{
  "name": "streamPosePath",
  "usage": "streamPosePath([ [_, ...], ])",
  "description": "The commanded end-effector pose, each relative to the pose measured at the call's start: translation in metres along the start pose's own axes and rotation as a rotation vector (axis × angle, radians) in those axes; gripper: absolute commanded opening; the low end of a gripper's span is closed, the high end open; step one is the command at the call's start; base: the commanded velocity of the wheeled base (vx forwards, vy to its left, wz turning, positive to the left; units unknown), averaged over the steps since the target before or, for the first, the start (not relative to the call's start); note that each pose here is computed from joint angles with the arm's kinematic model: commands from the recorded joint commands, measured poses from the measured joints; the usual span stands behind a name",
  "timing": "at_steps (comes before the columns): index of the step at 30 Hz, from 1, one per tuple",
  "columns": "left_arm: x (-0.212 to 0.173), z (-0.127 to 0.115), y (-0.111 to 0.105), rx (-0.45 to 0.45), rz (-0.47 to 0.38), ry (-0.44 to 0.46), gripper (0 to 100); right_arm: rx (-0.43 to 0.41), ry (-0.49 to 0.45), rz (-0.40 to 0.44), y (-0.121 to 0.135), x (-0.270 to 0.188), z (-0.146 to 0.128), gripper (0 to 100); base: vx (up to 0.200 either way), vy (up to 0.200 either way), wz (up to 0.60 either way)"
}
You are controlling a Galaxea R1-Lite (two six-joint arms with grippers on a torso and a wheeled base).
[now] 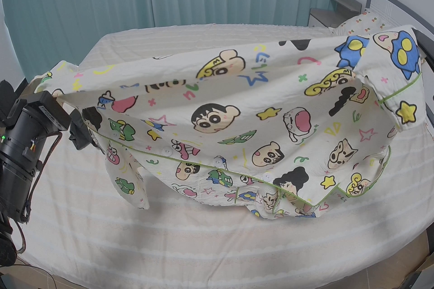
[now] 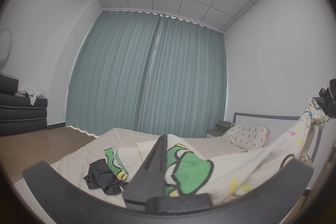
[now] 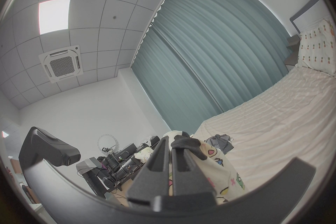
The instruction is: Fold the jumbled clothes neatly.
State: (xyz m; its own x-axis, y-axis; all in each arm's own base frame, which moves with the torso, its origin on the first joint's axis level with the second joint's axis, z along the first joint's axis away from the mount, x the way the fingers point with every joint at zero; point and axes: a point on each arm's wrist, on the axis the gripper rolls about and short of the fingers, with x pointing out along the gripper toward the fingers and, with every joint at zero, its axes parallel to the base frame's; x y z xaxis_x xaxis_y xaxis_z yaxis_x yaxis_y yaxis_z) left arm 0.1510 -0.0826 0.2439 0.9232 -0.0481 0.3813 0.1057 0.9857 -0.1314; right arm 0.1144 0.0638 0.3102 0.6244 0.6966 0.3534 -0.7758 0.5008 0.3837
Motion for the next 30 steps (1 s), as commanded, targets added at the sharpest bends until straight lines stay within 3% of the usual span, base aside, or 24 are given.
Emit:
streamPosePath([
  [1,0.0003,-0.0006,-0.0003,0.001,0.0,0.002,0,-0.003,-0.005,-0.001,0.0004,-0.0009,0.0008,0,0.0,-0.2,0.0],
  [30,-0.0005,0.0017,0.0002,-0.001,-0.001,-0.006,0,-0.012,-0.014,0.009,0.0013,0.0041,0.0063,0,0.0,-0.2,0.0],
])
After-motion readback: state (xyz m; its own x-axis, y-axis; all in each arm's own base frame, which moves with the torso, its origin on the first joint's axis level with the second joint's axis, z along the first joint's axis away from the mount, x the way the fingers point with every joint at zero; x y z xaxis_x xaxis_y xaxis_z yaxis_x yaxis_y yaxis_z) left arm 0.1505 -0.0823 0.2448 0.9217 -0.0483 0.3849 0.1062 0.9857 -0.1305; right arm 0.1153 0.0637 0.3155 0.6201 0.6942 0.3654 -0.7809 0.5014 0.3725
